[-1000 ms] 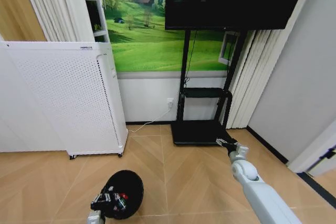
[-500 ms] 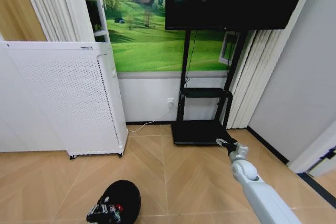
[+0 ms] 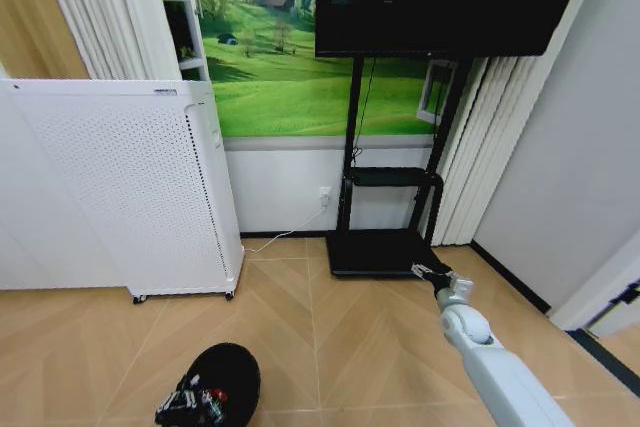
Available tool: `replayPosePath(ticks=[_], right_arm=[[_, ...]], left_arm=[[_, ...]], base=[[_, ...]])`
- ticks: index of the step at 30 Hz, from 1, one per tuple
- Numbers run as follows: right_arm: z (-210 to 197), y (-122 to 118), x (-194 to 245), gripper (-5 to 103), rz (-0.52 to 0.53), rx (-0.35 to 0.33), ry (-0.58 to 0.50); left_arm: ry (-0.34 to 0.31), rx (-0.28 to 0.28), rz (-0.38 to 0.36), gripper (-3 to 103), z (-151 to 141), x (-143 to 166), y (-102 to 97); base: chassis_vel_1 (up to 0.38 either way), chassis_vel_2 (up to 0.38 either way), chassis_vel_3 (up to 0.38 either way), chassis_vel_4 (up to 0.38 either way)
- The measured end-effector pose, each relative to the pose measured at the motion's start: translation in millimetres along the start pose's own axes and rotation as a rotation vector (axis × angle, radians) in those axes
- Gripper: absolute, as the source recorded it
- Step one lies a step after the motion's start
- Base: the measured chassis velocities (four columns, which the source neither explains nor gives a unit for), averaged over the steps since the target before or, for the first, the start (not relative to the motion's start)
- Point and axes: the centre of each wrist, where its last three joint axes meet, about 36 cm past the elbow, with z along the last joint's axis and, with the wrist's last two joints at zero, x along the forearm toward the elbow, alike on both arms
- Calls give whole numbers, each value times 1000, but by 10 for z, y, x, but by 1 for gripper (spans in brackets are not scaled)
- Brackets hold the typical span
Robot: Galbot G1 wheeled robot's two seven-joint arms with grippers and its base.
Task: Pick up the trash bin and place the garbage on the floor into it.
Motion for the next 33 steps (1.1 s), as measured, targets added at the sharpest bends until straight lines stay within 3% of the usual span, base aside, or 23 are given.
replayPosePath(ticks=[8, 17, 33], right_arm=[[0, 0, 0, 100, 0, 0, 0], [0, 0, 0, 100, 0, 0, 0], [0, 0, 0, 100, 0, 0, 0]], left_arm=[[22, 0, 9, 6, 101, 114, -30], [23, 12, 23, 6, 19, 305, -64], [-8, 26, 7, 6, -103, 219, -19]], base=[[0, 0, 0, 0], [0, 0, 0, 0], [0, 0, 0, 0]])
